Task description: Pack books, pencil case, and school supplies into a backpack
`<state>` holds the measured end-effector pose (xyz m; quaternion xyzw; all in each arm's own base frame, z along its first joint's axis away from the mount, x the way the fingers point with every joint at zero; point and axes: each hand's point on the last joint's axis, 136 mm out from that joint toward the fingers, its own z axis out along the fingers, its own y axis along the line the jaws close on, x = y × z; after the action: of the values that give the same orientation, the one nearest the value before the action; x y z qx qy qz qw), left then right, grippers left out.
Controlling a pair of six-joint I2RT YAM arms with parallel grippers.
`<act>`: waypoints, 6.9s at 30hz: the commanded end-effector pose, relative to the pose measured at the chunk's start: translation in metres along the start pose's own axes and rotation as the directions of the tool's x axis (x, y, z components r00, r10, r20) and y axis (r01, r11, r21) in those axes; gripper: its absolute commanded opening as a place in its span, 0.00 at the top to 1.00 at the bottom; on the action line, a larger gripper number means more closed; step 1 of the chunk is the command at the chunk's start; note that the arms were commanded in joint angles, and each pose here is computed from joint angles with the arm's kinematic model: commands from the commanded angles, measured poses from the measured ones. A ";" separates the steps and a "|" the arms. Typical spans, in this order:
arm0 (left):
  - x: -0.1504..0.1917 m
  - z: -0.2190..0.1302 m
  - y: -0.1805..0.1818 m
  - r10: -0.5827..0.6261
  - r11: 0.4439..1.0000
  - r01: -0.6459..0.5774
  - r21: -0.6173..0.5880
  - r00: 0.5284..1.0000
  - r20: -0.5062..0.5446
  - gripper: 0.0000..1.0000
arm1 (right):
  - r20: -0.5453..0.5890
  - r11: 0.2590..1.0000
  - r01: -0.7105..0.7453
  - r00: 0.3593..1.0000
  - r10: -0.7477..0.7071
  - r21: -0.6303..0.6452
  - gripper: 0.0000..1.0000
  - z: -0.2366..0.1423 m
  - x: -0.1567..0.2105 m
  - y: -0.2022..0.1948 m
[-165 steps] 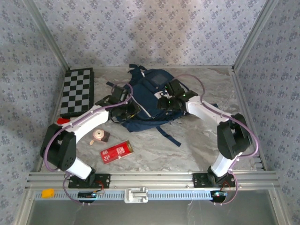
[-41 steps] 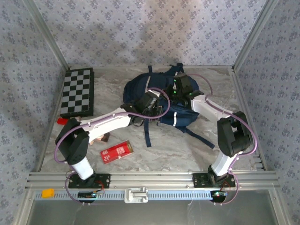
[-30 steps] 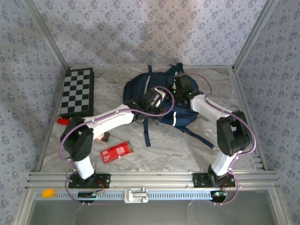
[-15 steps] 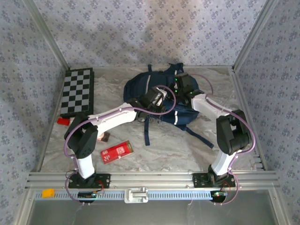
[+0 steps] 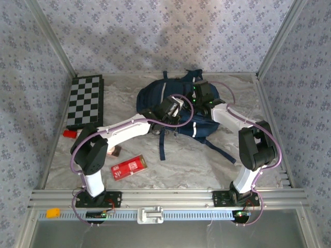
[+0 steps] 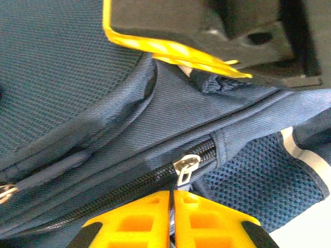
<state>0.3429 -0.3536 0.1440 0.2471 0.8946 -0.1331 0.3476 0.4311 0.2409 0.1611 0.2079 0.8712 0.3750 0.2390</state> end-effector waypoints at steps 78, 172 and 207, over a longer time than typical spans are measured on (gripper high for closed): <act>0.028 0.003 -0.014 -0.362 0.931 0.361 0.043 0.932 -0.002 0.50 | 0.014 0.986 0.032 0.999 -0.030 -0.164 1.00 -0.008 -0.010 0.053; 0.002 -0.019 0.049 -0.199 0.979 0.200 -0.032 0.979 0.030 1.00 | -0.067 0.984 0.076 0.994 -0.088 -0.163 1.00 -0.016 -0.003 0.058; 0.030 -0.014 0.015 -0.172 0.979 0.178 0.094 0.982 -0.072 1.00 | 0.026 0.990 0.126 0.991 -0.128 0.061 0.63 -0.049 0.022 -0.077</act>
<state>0.3411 -0.3021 0.1270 0.1669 0.9210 -0.1815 0.3015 0.3448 0.1962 0.1142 0.1825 0.8920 0.3526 0.2163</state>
